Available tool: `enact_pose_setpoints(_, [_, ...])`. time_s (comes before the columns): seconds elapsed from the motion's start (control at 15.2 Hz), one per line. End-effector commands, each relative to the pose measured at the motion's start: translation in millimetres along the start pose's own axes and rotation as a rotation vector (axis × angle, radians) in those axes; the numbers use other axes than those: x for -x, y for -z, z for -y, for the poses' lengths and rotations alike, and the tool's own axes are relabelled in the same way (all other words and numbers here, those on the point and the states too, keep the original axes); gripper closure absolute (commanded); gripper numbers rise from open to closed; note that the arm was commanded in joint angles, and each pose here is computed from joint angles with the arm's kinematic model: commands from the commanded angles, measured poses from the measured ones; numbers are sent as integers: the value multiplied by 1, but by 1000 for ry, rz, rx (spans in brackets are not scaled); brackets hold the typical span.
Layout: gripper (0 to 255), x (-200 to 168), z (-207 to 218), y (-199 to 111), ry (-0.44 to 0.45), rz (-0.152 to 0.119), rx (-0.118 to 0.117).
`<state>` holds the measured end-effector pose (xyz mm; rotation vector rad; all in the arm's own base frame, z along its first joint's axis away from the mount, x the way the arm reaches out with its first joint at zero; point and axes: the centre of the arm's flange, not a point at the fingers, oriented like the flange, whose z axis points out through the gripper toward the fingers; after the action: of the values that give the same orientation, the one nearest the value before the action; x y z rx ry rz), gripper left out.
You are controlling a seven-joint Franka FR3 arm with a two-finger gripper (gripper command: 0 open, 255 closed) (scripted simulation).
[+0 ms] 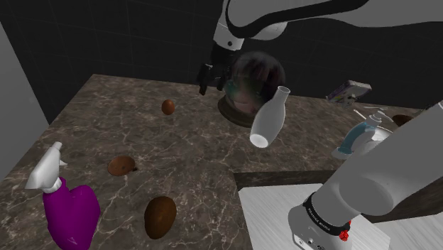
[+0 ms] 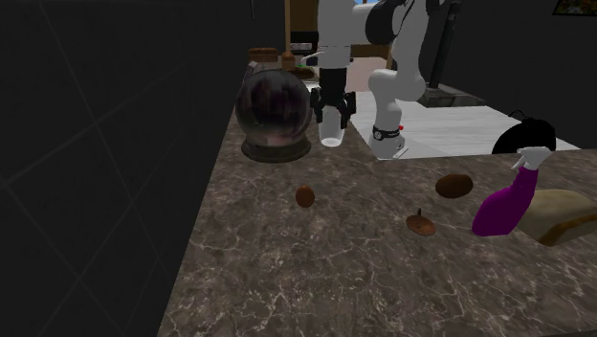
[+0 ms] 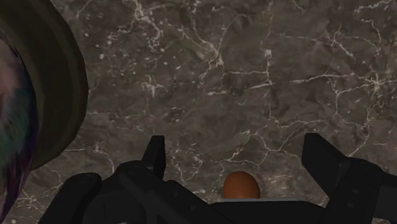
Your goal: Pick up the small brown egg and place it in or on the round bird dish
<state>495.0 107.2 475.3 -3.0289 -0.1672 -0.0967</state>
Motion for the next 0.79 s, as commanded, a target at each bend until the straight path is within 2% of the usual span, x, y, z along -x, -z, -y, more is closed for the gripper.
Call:
enact_pose_setpoints(0.0, [0,-21,5,-15,-7,-3,-6])
enact_pose_setpoints(0.73, [0,-130,29,-104,-41,-17,-32])
